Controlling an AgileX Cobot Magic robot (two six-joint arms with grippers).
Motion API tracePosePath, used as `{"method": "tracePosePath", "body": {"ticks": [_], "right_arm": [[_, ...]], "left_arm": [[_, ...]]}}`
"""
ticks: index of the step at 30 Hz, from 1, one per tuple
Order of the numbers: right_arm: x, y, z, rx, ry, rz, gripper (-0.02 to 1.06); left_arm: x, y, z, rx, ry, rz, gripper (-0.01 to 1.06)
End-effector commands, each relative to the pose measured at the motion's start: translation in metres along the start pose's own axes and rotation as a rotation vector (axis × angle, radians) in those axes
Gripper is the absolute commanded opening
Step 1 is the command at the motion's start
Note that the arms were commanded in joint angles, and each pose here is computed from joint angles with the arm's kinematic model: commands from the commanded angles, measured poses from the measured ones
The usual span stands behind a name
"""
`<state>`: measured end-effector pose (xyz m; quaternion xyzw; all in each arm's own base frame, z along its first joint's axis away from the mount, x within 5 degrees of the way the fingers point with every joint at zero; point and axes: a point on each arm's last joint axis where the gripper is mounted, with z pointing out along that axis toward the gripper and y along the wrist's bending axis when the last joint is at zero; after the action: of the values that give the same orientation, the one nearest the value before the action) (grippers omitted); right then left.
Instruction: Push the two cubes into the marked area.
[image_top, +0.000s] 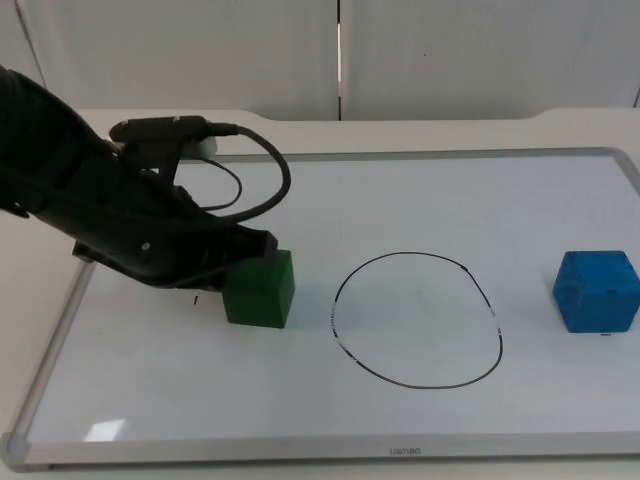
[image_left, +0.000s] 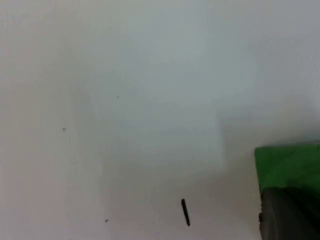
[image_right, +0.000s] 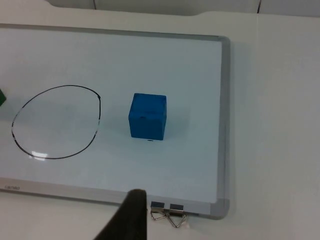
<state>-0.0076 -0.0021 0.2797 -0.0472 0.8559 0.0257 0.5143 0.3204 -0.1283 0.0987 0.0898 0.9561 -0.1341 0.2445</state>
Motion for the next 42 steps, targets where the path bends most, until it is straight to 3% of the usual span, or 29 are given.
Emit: {"method": "tracePosePath", "body": {"ticks": [1, 28, 42], "right_arm": [[0.0, 0.0, 0.0, 0.007, -0.012, 0.0, 1.05], [0.0, 0.0, 0.0, 0.007, -0.012, 0.0, 1.05], [0.0, 0.0, 0.0, 0.009, -0.012, -0.001, 1.05]], "left_arm": [[-0.002, -0.004, 0.0, 0.019, -0.001, -0.018, 0.0], [0.004, -0.008, 0.01, 0.04, 0.036, -0.032, 0.0], [0.01, -0.027, 0.012, 0.043, 0.038, 0.031, 0.0]]}}
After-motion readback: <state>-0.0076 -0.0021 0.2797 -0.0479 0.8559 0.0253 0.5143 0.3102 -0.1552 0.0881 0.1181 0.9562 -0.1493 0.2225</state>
